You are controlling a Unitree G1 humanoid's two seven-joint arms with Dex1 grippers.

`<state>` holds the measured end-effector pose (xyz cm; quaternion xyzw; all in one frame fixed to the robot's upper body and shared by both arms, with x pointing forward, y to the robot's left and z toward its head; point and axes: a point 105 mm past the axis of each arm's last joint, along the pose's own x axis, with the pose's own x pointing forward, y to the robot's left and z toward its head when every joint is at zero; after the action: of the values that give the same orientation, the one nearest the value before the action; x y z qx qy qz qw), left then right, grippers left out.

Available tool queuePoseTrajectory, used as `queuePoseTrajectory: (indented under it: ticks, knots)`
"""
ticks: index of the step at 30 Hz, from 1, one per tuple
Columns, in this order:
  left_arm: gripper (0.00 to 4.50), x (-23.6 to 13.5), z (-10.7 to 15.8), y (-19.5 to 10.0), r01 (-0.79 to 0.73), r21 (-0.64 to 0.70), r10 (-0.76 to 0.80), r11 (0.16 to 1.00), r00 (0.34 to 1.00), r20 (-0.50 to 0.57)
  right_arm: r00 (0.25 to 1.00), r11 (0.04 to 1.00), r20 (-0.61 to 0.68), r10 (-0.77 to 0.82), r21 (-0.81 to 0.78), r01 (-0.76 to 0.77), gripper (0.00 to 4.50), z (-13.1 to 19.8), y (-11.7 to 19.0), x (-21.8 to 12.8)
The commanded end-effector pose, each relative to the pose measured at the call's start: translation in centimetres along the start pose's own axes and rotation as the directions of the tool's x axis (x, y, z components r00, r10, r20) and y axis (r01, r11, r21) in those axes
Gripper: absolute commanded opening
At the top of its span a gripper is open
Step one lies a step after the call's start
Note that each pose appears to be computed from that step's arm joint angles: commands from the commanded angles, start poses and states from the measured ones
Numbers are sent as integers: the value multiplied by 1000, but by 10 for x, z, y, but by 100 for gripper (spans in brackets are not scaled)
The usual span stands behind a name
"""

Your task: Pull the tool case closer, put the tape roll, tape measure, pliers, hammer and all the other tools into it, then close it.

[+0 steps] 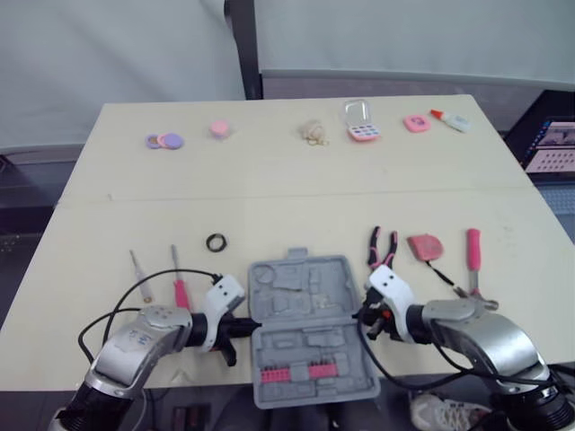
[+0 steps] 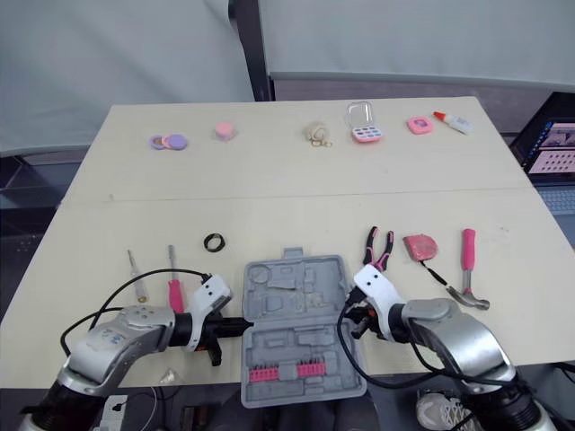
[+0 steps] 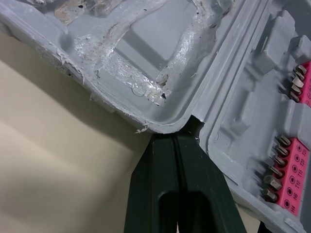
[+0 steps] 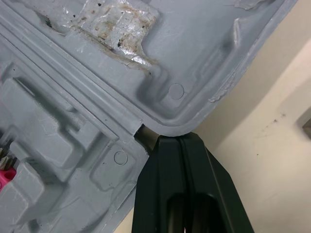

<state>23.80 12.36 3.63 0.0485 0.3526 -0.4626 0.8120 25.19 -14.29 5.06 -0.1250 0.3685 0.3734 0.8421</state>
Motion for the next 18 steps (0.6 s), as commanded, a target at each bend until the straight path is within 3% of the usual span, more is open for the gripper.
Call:
queuePoseTrajectory:
  ticks: [1,11,18]
  knots:
    - [0,3,-9,-8,32,-17,-32,999,999,-28,1000,1000,22,22,-22,-21,5,5,8,-4]
    - [0,3,-10,-7,29,-9,-30,1000,999,-34,1000,1000,20,19,-23,-18,5,5,8,-4]
    - [0,-17,-14,3,-12,-57,10,998,999,-40,1000,1000,16,-14,-26,15,5,3,-1,-12]
